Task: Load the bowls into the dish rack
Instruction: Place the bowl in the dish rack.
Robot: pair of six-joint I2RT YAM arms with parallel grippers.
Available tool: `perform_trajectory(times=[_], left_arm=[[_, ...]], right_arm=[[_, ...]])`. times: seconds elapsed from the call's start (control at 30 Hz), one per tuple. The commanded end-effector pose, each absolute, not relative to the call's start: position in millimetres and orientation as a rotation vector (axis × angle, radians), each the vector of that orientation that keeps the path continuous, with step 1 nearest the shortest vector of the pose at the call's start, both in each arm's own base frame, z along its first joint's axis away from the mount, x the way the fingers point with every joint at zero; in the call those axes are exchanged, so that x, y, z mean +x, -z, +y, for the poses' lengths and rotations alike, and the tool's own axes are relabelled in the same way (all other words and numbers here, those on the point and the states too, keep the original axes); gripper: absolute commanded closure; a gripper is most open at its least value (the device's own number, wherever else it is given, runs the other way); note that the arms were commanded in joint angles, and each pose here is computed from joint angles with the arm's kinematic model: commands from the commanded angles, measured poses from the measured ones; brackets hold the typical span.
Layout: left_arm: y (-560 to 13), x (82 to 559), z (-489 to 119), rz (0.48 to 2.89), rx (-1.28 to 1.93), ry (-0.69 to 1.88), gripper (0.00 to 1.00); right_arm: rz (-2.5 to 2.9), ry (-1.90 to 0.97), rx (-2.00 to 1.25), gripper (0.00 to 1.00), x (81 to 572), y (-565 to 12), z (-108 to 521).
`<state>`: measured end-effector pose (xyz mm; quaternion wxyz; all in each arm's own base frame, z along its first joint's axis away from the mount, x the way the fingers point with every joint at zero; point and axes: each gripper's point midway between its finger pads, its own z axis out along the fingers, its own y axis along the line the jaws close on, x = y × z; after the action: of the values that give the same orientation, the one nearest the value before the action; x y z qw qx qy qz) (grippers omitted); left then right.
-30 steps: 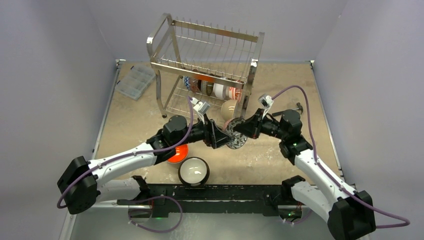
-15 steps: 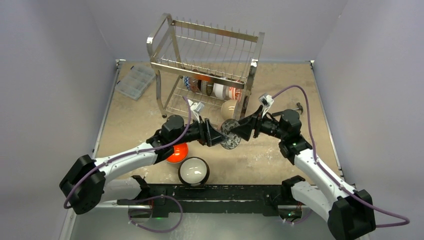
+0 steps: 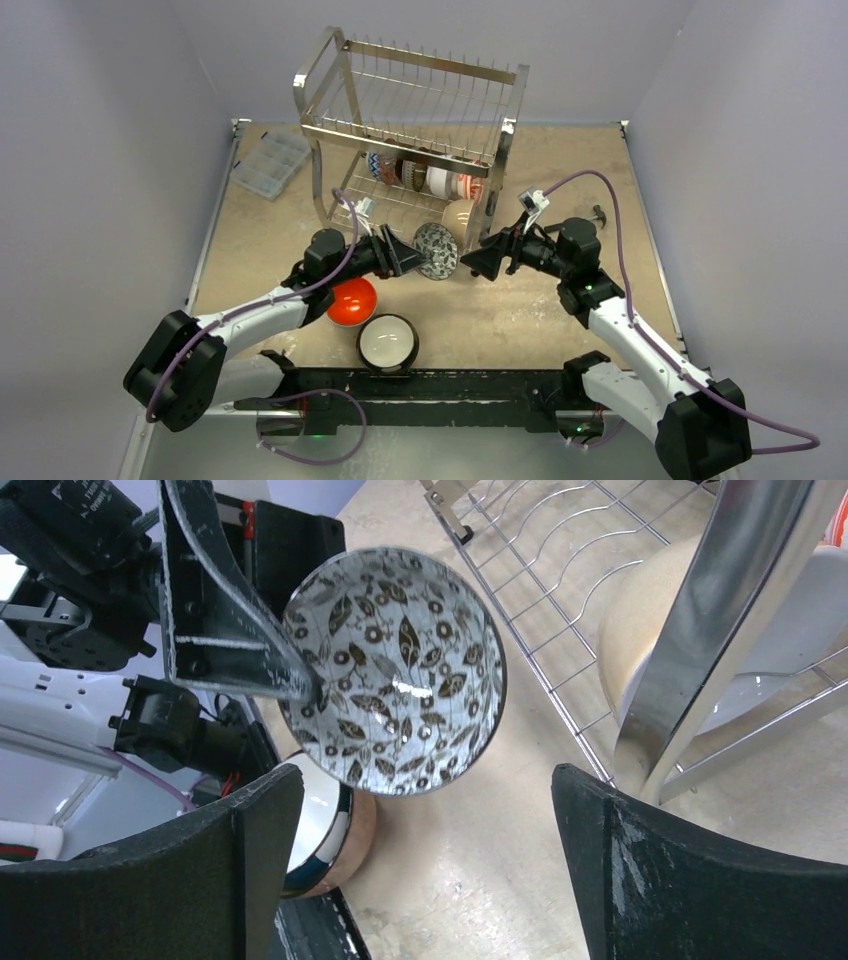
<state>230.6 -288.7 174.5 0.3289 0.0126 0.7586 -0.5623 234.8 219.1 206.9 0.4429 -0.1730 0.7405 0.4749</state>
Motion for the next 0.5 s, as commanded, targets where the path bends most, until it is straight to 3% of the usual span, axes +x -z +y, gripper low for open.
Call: perform_trajectory(times=[0.0, 0.47], left_arm=[[-215.9, 248.7, -280.8, 1.791, 0.033, 1.505, 1.0], [-229.4, 310.5, -225.7, 1.653, 0.035, 0.911, 1.0]], right_arm=[[1.792, -1.138, -0.444, 0.04, 242.5, -222.4, 218.2], [1.773, -1.147, -0.45, 0.01, 240.1, -222.8, 218.7]])
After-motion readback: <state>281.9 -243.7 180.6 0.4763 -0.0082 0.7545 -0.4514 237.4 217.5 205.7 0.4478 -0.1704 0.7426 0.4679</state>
